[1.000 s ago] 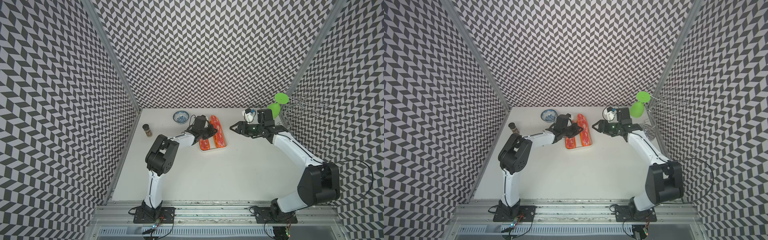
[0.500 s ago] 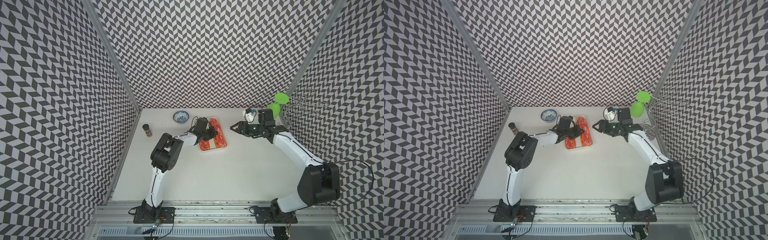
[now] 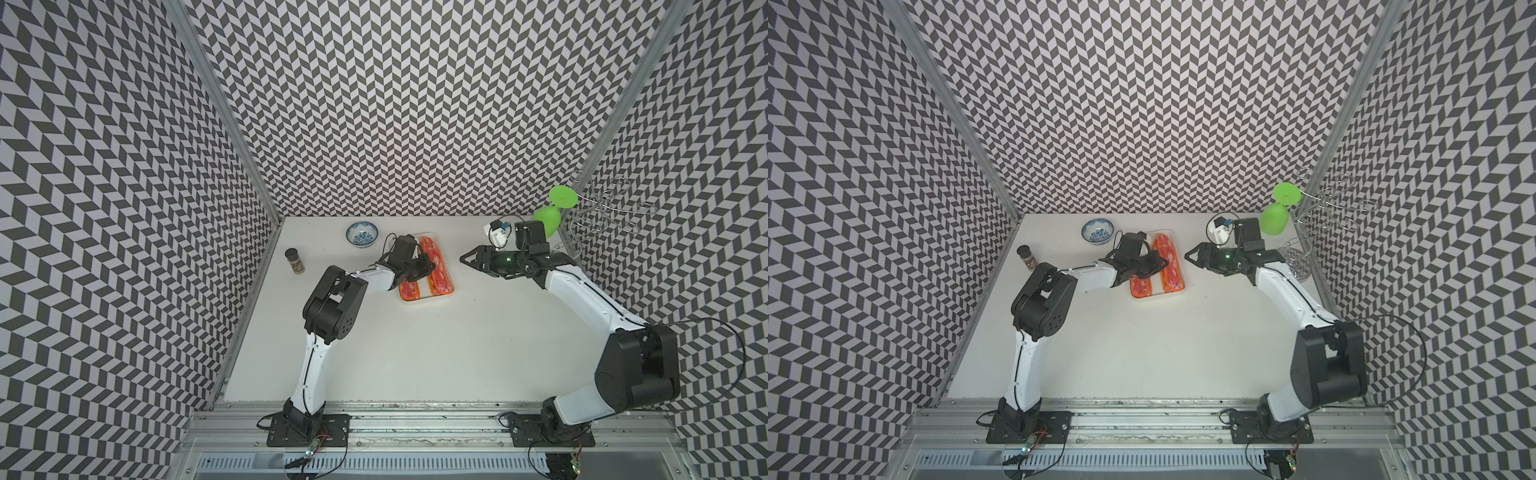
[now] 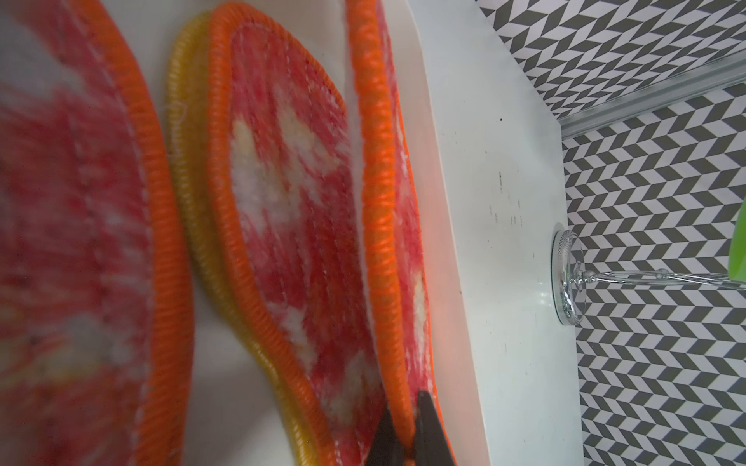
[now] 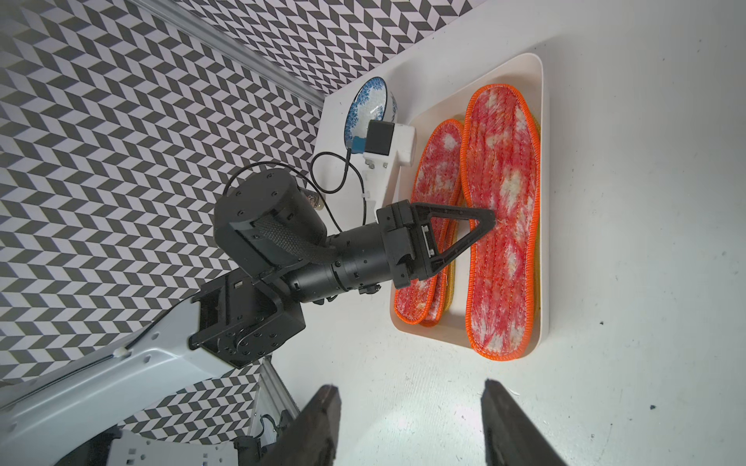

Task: Put the insoles into the storage box
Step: Place the insole in the storage box, then reset both arms

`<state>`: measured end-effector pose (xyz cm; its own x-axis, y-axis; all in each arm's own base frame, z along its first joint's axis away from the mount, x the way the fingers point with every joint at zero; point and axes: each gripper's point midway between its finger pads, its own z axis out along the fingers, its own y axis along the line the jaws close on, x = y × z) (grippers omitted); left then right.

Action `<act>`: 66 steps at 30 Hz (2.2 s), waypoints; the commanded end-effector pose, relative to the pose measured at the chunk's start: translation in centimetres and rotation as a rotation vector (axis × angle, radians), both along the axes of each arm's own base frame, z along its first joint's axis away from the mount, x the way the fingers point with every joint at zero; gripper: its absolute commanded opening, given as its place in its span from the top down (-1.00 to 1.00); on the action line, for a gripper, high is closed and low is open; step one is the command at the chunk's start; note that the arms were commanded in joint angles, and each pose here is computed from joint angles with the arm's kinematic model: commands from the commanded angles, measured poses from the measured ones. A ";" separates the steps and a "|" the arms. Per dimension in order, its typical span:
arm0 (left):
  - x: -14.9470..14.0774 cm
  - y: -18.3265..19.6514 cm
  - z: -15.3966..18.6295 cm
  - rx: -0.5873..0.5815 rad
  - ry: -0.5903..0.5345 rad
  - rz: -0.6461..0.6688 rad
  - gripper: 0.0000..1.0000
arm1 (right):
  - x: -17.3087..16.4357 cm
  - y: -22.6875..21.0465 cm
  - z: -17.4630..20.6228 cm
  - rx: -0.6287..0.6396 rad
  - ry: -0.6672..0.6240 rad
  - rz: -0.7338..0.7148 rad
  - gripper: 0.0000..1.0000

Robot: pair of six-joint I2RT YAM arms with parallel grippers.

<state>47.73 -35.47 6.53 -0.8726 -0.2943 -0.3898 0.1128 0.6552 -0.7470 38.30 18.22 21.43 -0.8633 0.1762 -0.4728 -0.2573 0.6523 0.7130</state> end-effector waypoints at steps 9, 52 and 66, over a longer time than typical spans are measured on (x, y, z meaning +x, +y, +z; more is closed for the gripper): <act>0.7 -0.3 -0.6 0.044 -0.016 -0.032 0.58 | 0.3 0.0 0.5 0.014 -0.037 0.007 -0.17; -6.0 15.8 11.9 0.613 -0.545 -0.042 -0.80 | 2.2 -4.9 0.5 -0.245 -0.318 -0.145 -0.72; -4.7 31.1 9.7 0.712 -0.735 0.334 -0.99 | 5.4 -18.1 -3.4 -0.546 -0.641 -0.756 -1.00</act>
<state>40.97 -6.12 12.03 -0.4503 0.0328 -0.8923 0.1492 0.9880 -0.0390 41.65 3.15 13.87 -0.4333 0.1972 -0.8794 0.0159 0.9773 0.2113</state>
